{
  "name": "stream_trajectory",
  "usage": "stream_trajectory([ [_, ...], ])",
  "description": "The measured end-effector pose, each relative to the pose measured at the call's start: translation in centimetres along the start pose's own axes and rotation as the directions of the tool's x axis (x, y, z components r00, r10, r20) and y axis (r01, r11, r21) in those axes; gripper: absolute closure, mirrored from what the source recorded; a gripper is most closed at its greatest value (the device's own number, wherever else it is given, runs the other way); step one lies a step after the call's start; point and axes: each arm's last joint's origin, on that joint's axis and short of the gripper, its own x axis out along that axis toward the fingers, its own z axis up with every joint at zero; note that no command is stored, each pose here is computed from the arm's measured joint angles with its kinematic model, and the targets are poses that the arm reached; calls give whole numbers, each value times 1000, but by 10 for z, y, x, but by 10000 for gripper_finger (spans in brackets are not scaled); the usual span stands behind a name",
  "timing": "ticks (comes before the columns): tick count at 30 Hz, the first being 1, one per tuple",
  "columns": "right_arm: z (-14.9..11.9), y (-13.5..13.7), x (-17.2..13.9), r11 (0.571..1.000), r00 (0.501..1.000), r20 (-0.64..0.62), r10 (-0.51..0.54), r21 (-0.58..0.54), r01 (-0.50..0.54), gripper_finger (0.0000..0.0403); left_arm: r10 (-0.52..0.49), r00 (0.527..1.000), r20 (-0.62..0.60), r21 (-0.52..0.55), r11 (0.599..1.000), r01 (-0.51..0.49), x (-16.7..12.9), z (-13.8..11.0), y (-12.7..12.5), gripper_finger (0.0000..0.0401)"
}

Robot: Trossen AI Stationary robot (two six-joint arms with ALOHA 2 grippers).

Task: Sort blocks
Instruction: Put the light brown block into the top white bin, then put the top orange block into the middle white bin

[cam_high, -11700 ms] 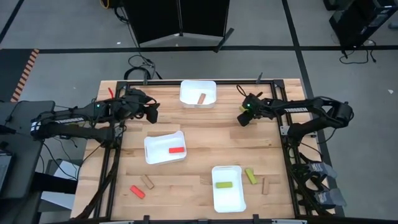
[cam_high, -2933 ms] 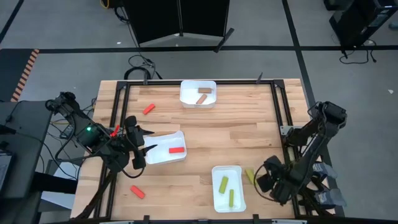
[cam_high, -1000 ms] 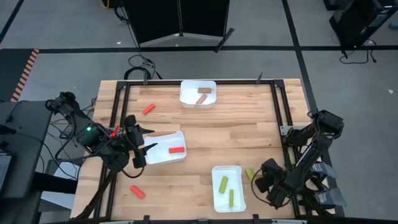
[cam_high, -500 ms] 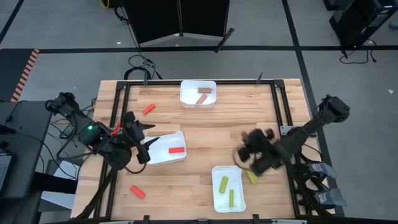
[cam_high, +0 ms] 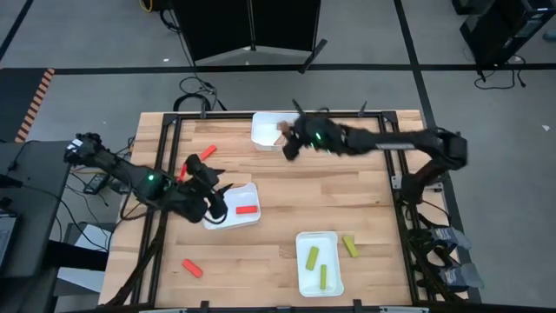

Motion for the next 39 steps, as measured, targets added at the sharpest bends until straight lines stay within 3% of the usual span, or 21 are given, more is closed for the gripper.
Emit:
stream_trajectory([
  [9,3,-66,86,992,991,-109,-81,90,91,287,68,997,46,-45,997,-66,8,17,27,169],
  [17,8,-67,92,997,996,-85,-35,65,40,135,211,977,-13,-150,966,-211,27,29,71,169],
  [21,28,-55,71,1000,1000,-2,0,18,0,124,253,962,-104,-183,946,-269,52,31,101,169],
  [26,46,-25,29,992,993,83,88,-102,-80,143,263,950,-169,-235,925,-298,76,29,145,169],
  [30,50,0,-12,971,977,121,175,-188,-150,156,251,924,-288,-274,903,-331,96,17,179,169],
  [35,37,28,-61,932,945,133,298,-257,-257,163,225,829,-512,-254,882,-397,132,-9,217,169],
  [39,22,45,-93,912,933,125,338,-286,-293,159,163,761,-628,-231,895,-382,163,-32,239,167],
])
